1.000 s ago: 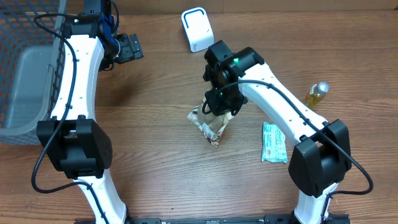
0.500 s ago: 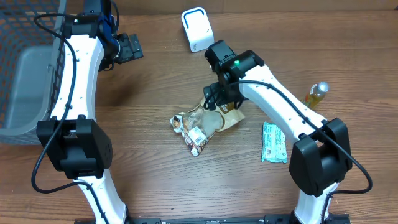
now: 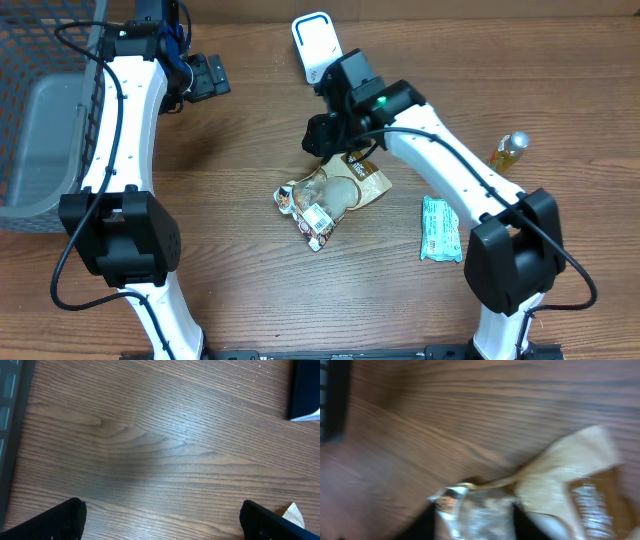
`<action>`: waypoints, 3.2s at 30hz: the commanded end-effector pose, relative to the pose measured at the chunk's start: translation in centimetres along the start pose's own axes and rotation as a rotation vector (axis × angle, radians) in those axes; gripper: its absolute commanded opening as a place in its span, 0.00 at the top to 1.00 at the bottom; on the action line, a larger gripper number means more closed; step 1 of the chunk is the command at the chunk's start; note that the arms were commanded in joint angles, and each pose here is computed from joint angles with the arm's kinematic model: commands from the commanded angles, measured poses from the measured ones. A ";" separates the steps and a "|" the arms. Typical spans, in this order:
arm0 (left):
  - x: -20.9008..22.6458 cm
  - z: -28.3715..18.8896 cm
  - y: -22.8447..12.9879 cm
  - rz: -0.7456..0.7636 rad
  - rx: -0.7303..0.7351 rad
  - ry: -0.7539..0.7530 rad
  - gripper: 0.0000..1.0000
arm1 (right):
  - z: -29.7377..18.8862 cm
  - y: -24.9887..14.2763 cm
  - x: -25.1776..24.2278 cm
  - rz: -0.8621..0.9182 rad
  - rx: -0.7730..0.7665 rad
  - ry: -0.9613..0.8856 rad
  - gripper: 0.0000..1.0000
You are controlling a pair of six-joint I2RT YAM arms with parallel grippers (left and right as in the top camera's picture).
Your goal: Scan the item barcode
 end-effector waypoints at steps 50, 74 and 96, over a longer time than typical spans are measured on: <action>-0.2 -0.7 0.5 0.003 -0.026 -0.004 0.00 | -1.1 5.5 -8.3 0.174 -0.150 -0.296 0.00; -0.8 -4.0 0.6 0.012 -0.093 -0.032 0.01 | -1.1 5.5 -8.4 0.174 -0.150 -0.296 0.00; 2.9 -29.4 -8.3 0.007 -0.568 -0.154 0.01 | -1.1 5.5 -8.4 0.174 -0.151 -0.296 0.00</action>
Point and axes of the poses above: each gripper's point midway between its finger pads, its own z axis out along the fingers, its own x axis along the line the jaws close on, y = z × x, the point moved 4 cm from there along -z, back along the fingers, and after that the axes turned 3 degrees about -z, right-handed, at the moved point
